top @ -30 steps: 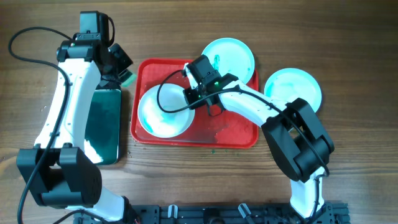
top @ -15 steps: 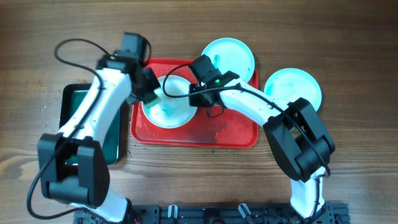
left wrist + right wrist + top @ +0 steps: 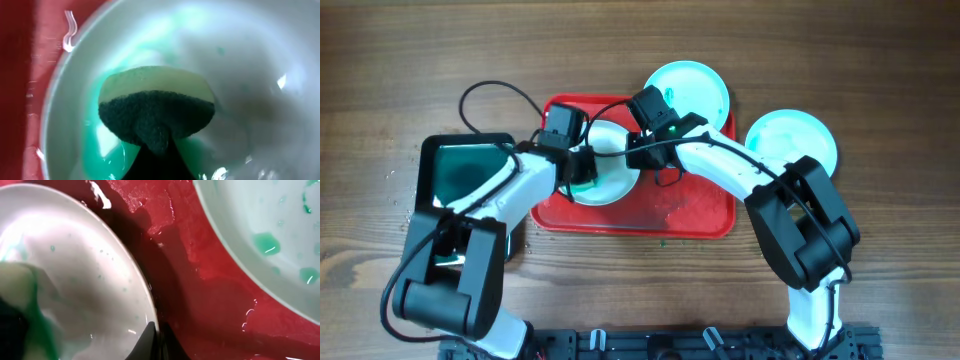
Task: Clean dirty plates on tray and stack at the side
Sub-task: 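Scrub the plate on the tray with the sponge in the left gripper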
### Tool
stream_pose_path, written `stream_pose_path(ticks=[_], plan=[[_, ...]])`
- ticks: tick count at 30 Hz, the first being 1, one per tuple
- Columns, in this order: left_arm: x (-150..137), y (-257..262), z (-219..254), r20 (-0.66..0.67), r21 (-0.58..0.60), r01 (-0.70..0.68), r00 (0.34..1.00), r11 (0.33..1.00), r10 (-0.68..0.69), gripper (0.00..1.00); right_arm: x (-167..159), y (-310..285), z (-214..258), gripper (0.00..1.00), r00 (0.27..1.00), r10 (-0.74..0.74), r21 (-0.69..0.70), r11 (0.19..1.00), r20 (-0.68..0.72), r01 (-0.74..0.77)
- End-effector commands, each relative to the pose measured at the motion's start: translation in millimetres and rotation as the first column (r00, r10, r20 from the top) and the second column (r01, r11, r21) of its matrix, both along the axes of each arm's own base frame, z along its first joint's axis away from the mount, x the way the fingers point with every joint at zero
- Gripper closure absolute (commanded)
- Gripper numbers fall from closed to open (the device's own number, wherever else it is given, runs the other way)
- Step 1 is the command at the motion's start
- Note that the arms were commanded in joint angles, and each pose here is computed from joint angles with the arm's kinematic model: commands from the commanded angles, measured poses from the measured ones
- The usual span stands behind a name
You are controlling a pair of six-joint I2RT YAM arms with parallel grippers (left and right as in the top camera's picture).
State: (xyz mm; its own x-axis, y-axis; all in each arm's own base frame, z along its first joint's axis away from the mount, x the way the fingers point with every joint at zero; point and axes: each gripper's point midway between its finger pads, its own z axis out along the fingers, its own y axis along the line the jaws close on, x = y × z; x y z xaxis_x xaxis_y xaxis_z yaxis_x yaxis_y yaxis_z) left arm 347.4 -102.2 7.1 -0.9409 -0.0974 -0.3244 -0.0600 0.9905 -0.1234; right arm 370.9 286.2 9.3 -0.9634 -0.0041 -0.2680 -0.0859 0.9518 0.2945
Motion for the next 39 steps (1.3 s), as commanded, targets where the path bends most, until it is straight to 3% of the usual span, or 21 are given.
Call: stream_pose_path(ticks=[1,3,5,8,10,12,15,17,20,22,24,25,27,30,34,36,39], plan=[[-53.9,-53.4,-20.7,-0.094,-0.158,0.371,0.917,0.915,-0.388,0.96,4.2,-5.8,-6.5,0.96,1.000,0.001,-0.027,1.000,0.014,0.000],[-56.8,-68.3,-16.4,-0.063,-0.208,0.429,0.891,0.879,-0.450,0.96,4.0,-5.9,-6.6,0.96,1.000,0.001,-0.027,1.000,0.013,0.000],[-51.3,-67.0,-16.1,-0.046,-0.193,0.427,0.895,0.883,-0.443,0.96,4.0,-5.9,-6.6,0.96,1.000,0.001,-0.027,1.000,0.013,0.000],[-25.4,-29.9,-20.5,-0.034,-0.022,0.247,0.968,0.969,-0.248,0.96,4.1,-5.9,-6.6,0.96,1.000,0.001,-0.027,1.000,0.013,0.000],[-9.6,7.8,-19.2,0.008,0.114,0.021,1.000,0.993,-0.022,0.96,4.1,-5.9,-6.6,0.96,1.000,0.001,-0.027,1.000,0.013,0.000],[1.1,49.6,-11.0,0.106,0.239,-0.230,0.972,0.943,0.210,0.96,4.2,-5.9,-6.5,0.95,1.000,0.000,-0.027,1.000,0.014,0.000],[5.8,83.4,4.3,0.238,0.350,-0.401,0.912,0.847,0.333,0.96,4.1,-5.9,-6.6,0.96,1.000,0.001,-0.028,1.000,0.014,0.000],[7.7,91.3,12.1,0.289,0.386,-0.439,0.893,0.811,0.346,0.96,4.1,-5.9,-6.6,0.96,1.000,0.001,-0.028,1.000,0.014,-0.001],[7.9,76.6,9.4,0.258,0.357,-0.400,0.911,0.844,0.323,0.96,4.6,-5.6,-6.3,0.96,1.000,0.001,-0.026,1.000,0.016,-0.001],[-0.7,30.1,-9.7,0.094,0.209,-0.195,0.979,0.958,0.179,0.96,4.8,-5.6,-6.3,0.96,1.000,0.001,-0.026,1.000,0.017,-0.001],[-12.9,-13.1,-16.8,-0.015,0.012,-0.033,0.999,0.999,0.033,0.96,4.7,-5.6,-6.4,0.96,1.000,0.002,-0.027,1.000,0.017,-0.001],[-22.7,-50.1,-12.6,-0.046,-0.173,0.120,0.990,0.978,-0.130,0.96,4.8,-5.4,-6.2,0.96,1.000,0.002,-0.026,1.000,0.017,-0.001],[-28.6,-87.1,3.4,0.007,-0.362,0.276,0.956,0.890,-0.294,0.96,5.3,-5.1,-6.0,0.96,1.000,0.002,-0.024,1.000,0.019,-0.001],[-12.4,-75.1,4.1,0.030,-0.338,0.209,0.977,0.918,-0.212,0.96,5.2,-5.1,-6.0,0.96,1.000,0.003,-0.025,1.000,0.019,-0.002],[18.8,-18.4,-2.7,0.057,-0.177,-0.097,0.992,0.979,0.109,0.96,4.6,-5.5,-6.4,0.95,1.000,0.011,-0.028,1.000,0.019,-0.011],[34.2,20.0,-0.4,0.129,-0.079,-0.268,0.952,0.960,0.276,0.96,4.7,-5.4,-6.3,0.96,1.000,0.011,-0.028,1.000,0.019,-0.011],[42.9,49.7,6.8,0.202,0.021,-0.358,0.916,0.934,0.346,0.96,4.2,-4.5,-6.1,0.96,0.999,0.025,-0.027,0.999,0.020,-0.024]])
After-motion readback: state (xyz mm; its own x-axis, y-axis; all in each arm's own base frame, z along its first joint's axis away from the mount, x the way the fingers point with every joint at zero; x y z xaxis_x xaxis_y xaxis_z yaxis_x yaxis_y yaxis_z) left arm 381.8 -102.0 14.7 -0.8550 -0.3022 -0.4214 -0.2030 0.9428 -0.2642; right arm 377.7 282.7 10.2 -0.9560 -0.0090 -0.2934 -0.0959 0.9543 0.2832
